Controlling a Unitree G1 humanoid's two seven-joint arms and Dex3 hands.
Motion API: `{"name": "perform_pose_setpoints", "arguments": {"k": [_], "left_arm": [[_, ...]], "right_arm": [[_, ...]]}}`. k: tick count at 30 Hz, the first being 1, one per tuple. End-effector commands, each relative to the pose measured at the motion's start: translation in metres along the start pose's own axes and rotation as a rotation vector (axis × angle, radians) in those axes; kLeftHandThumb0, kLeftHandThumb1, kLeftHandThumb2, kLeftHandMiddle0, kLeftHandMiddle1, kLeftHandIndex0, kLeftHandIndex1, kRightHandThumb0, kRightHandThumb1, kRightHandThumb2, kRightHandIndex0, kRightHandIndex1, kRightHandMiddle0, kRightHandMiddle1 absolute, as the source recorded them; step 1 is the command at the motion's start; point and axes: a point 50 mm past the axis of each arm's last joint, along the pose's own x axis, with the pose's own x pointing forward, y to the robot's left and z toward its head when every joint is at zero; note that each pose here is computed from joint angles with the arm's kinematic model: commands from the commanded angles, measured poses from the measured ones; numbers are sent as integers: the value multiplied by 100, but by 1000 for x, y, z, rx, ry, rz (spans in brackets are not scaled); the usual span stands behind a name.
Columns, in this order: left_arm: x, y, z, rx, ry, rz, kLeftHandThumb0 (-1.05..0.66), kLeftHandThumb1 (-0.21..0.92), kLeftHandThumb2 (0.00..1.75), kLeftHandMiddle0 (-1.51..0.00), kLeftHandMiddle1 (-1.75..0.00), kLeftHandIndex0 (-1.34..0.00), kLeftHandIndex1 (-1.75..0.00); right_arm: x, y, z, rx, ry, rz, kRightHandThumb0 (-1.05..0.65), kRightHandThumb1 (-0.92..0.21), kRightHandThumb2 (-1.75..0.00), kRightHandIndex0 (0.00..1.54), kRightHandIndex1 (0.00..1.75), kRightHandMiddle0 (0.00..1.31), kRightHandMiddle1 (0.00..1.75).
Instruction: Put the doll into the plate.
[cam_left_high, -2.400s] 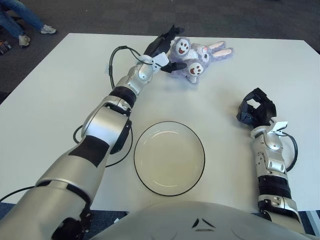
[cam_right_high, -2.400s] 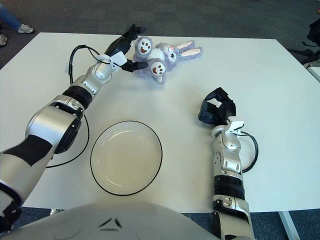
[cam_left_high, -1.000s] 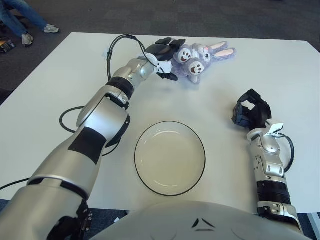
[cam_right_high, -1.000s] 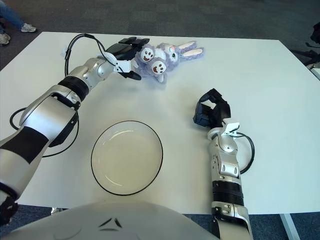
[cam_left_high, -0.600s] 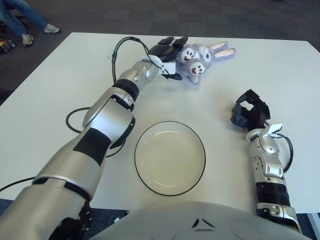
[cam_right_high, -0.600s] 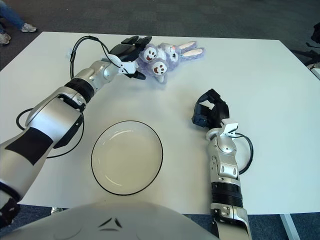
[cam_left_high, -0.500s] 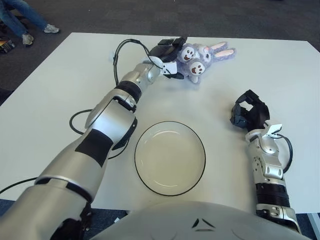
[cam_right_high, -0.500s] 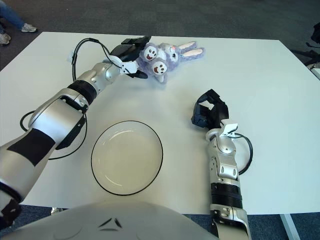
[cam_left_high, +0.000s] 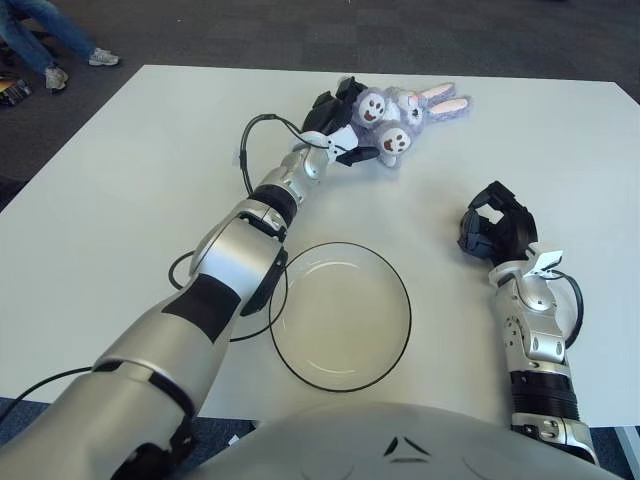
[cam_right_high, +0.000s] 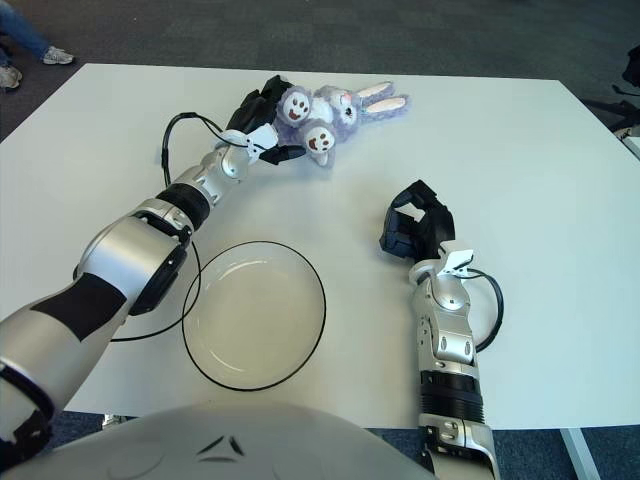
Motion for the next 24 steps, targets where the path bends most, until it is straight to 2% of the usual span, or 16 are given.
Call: {"name": "perform_pose_setpoints", "arguments": {"k": [1,2,3,7,9,12,18,21,24], "left_arm": [[-1,-1,-3,-56,47,33,-31,27,99,-45,-170,-38,-174],[-1,-1,-3,-65,51,35,-4,31,102,-54,-163,-42,-174],[-1,-1,-4,-78,58,37,14,33,104,-60,-159,-44,-174],[-2,-1,-6,-117,81,48,0,23,128,-83,-132,-52,-175],[-3,3,-10,-122,82,69,-1,19,139,-80,-152,-50,-174],[-4,7,-13,-127,79,78,-1,16,148,-79,-167,-49,-173],[-5,11,-17,-142,75,96,-1,13,152,-79,-174,-52,-168],[-5,13,-18,-149,78,103,-1,16,150,-67,-174,-57,-173],[-6,14,-19,-152,80,112,-1,17,149,-62,-175,-58,-174]], "right_arm": [[-12,-1,-20,18,106,-15,-49,-30,-133,122,175,62,175],[-12,-1,-20,18,106,-16,-49,-30,-133,122,175,63,175],[-12,-1,-20,19,106,-16,-49,-30,-133,122,175,63,175],[-12,-1,-20,28,106,-18,-49,-30,-134,122,175,63,175],[-12,-2,-19,24,109,-21,-48,-32,-131,122,175,61,175],[-12,-2,-19,18,110,-24,-48,-33,-130,121,175,60,175],[-11,-4,-19,13,111,-20,-48,-32,-131,121,175,61,175],[-11,-5,-19,11,113,-19,-48,-32,-131,121,175,61,175],[-11,-5,-19,10,114,-19,-48,-32,-130,121,175,61,175]]}}
